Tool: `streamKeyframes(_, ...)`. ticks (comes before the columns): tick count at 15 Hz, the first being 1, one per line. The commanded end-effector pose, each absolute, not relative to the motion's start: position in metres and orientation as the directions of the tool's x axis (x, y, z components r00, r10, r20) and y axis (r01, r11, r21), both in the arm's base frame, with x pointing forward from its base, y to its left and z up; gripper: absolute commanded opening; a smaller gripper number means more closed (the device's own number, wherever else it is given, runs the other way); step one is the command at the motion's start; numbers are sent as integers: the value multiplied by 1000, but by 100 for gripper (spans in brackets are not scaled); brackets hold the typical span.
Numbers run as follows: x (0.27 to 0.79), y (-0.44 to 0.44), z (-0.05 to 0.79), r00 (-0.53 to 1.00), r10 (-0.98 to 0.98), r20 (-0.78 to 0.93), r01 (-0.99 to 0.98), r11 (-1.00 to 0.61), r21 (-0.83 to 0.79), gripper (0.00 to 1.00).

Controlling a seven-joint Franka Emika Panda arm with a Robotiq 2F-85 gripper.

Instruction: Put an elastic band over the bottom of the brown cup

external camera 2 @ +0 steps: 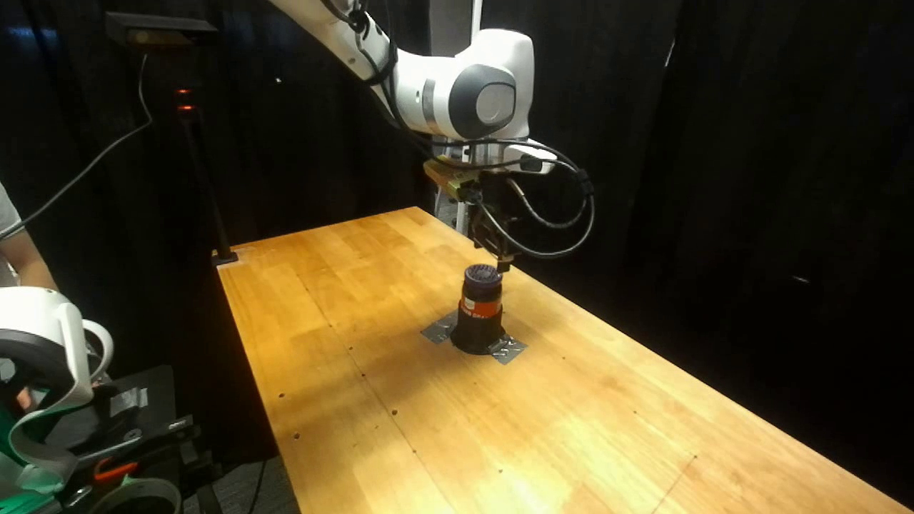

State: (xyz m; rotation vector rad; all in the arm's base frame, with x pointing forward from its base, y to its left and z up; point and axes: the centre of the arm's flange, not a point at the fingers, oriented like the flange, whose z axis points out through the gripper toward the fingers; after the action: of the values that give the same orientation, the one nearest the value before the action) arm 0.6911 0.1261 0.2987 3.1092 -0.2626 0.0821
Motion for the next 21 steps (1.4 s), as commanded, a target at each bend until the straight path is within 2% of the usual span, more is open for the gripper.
streamKeyframes(1,714,123,288,982,-183,44,-184,-983,14,100)
streamKeyframes(9,719,112,265,981,-192,-6,-192,-980,46,100)
streamKeyframes(16,702,108,264,969,-148,-198,-145,-989,30,100)
streamKeyframes(21,685,103,270,959,-96,-268,-97,-995,13,100)
